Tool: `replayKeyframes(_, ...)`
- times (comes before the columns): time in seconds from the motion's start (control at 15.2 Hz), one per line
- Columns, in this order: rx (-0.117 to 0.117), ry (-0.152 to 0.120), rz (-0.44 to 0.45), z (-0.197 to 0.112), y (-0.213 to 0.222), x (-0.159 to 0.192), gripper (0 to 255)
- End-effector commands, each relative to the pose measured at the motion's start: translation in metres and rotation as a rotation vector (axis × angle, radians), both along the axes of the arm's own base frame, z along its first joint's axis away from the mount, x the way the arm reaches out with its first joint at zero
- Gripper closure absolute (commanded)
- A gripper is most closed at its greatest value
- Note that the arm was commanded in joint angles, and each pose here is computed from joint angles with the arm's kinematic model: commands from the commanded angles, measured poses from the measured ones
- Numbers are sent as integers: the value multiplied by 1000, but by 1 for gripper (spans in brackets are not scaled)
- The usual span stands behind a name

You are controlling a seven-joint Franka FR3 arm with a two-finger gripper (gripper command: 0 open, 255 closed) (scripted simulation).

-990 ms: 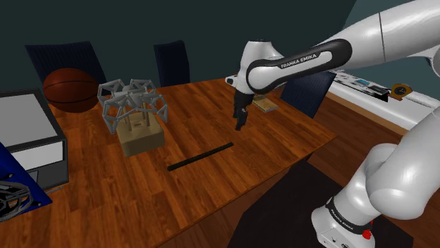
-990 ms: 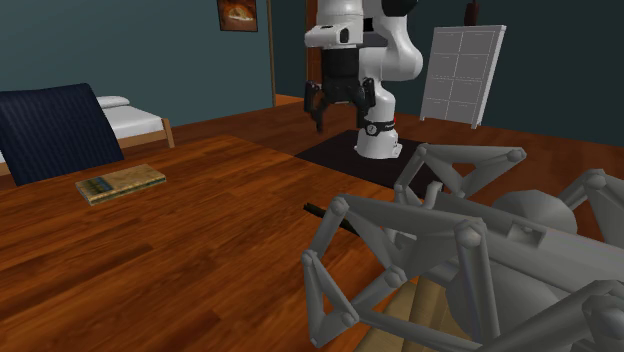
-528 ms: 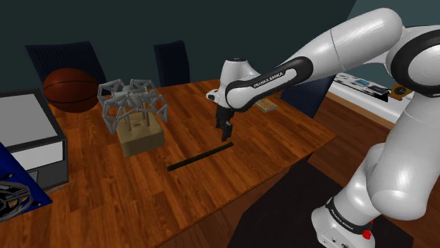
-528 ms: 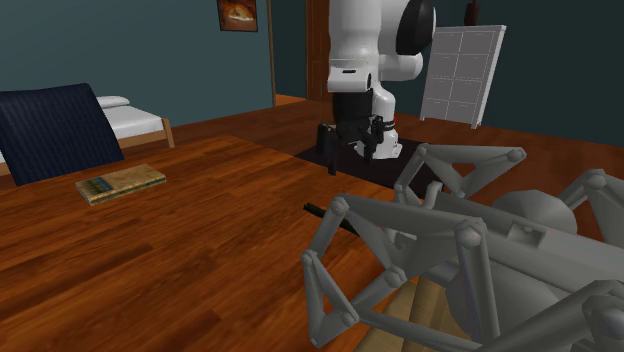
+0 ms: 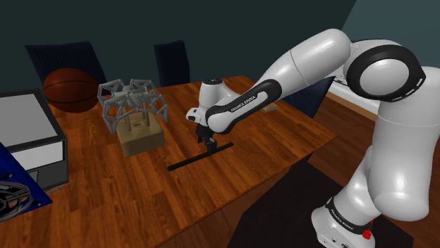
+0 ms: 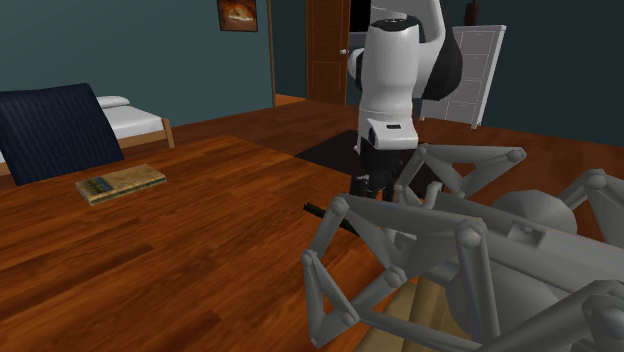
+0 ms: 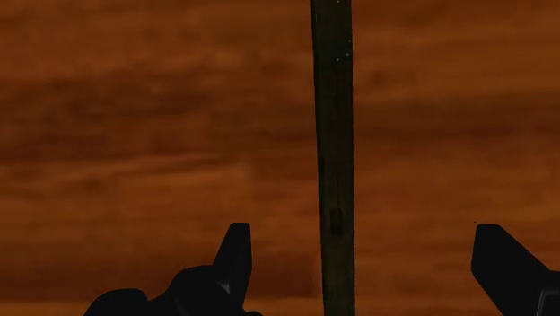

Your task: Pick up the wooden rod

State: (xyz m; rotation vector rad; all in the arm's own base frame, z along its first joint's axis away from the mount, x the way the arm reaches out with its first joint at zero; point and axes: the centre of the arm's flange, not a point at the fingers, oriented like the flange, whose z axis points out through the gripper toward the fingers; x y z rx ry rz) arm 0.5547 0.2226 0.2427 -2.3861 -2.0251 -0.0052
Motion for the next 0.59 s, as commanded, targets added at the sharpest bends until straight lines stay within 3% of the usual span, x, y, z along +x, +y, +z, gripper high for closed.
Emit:
replayKeyframes(0.0,-2,-2,45,-17,11,6,0)
replayKeyframes(0.53,-2,-2,45,-57,11,6,0)
